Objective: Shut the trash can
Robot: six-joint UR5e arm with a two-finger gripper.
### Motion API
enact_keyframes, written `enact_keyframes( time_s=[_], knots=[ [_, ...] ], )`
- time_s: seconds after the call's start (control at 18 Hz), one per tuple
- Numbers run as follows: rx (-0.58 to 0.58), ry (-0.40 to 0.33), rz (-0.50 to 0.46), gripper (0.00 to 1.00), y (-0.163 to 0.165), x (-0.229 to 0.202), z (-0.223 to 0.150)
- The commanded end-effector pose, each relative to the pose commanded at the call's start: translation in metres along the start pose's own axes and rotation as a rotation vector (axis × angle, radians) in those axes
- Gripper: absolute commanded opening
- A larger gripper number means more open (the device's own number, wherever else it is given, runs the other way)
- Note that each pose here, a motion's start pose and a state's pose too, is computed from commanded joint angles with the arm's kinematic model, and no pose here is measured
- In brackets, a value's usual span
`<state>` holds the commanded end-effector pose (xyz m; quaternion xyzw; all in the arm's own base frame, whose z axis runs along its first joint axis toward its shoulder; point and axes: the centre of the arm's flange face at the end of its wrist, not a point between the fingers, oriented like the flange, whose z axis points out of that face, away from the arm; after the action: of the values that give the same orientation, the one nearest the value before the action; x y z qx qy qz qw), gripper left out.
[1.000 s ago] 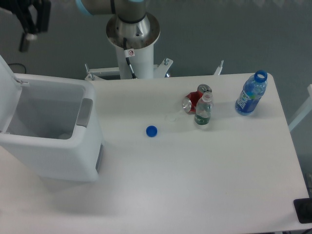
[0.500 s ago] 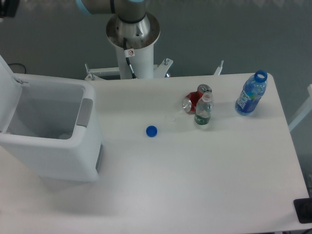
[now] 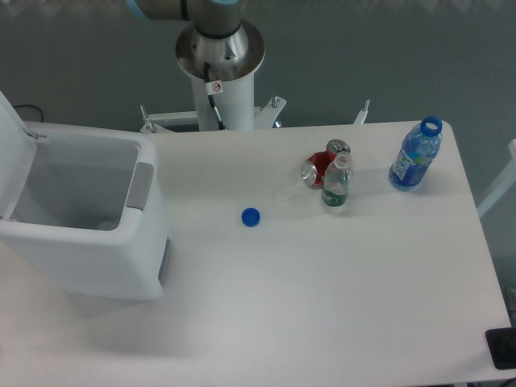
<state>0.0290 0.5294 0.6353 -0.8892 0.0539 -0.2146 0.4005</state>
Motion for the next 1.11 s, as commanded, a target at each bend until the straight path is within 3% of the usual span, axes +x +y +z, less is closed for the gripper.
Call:
enact_keyframes(
  time_s=[1.11],
  knots=[
    [-0.076,0.052,-0.002,1.0,0.012,0.007,0.048]
  ],
)
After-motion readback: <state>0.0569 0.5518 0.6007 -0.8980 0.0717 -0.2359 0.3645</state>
